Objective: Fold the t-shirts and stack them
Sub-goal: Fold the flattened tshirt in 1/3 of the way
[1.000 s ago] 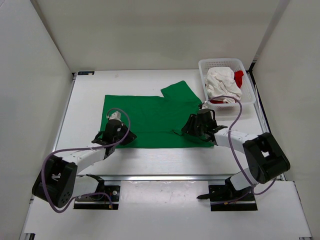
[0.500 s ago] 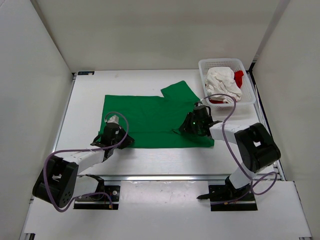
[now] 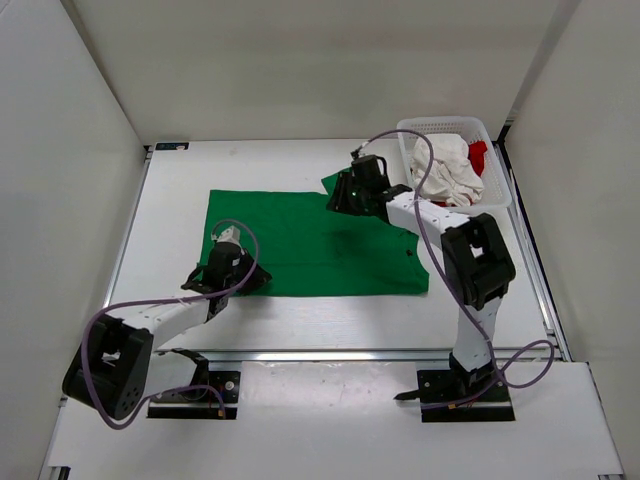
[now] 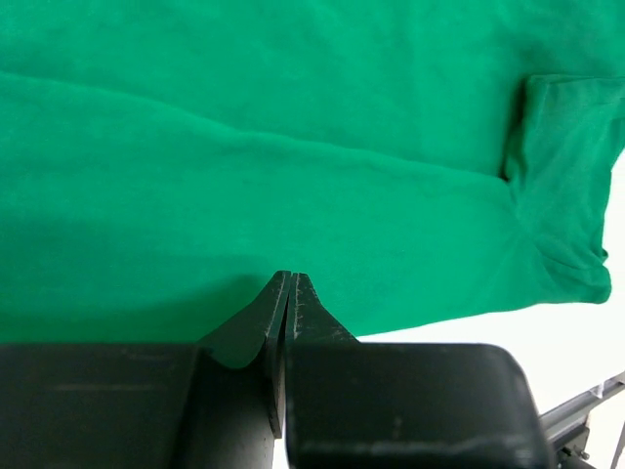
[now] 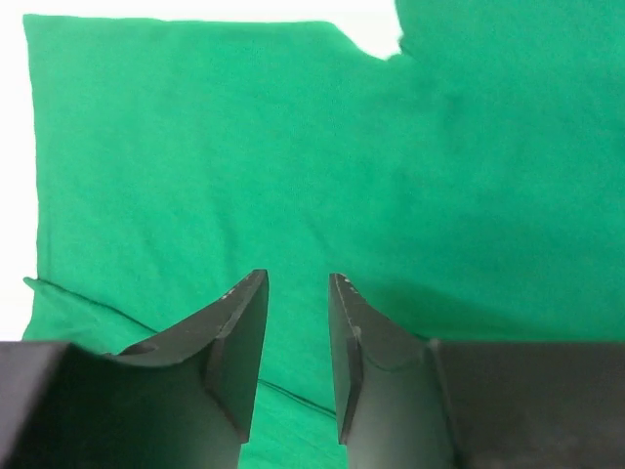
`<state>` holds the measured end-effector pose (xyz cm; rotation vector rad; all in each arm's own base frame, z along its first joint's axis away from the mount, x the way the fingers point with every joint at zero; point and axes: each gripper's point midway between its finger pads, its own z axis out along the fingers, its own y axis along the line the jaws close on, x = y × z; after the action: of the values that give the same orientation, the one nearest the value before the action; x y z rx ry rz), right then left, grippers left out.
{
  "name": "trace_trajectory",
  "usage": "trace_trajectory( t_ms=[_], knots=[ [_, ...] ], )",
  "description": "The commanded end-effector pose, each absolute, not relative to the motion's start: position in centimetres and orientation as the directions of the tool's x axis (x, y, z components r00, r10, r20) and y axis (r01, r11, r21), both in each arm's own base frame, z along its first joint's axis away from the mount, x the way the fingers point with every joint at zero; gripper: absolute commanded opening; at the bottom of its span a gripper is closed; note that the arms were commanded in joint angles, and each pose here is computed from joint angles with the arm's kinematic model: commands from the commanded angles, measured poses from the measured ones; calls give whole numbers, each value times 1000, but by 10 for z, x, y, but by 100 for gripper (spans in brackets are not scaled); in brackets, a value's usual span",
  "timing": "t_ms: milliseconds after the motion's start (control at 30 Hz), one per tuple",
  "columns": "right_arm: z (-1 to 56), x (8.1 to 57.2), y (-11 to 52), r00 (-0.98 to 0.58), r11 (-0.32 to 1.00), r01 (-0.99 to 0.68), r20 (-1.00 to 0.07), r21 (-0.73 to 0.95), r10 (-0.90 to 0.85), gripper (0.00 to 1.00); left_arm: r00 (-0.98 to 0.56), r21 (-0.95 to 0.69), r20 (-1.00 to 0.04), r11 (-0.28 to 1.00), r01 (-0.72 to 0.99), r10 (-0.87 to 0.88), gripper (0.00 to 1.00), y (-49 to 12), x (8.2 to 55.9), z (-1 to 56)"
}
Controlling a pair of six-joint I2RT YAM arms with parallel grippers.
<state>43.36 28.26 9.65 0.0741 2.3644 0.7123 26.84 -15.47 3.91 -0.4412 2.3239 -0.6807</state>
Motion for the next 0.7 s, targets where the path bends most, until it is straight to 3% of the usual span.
trace_trajectory(
  t_ms=[0, 133, 300, 467, 667],
  knots=[
    [82, 420, 283, -822, 903, -174, -562, 394, 87, 31, -680, -600, -547, 795, -88, -489, 9, -161, 280, 65],
    [83, 400, 268, -787, 906, -168, -606, 389, 114, 29, -695, -588, -542, 804, -89, -473, 9, -164, 275, 57],
    [97, 357, 257, -733, 898, -207, -670, 387, 120, 9, -712, -555, -559, 830, -60, -425, 10, -178, 281, 61],
    [51, 313, 244, -792, 910, -191, -605, 368, 78, 2, -740, -446, -602, 895, -1, -300, 9, -211, 289, 62],
    [23, 283, 232, -832, 922, -179, -552, 342, 44, 0, -805, -411, -497, 905, -112, -325, 8, -175, 267, 7]
  ],
)
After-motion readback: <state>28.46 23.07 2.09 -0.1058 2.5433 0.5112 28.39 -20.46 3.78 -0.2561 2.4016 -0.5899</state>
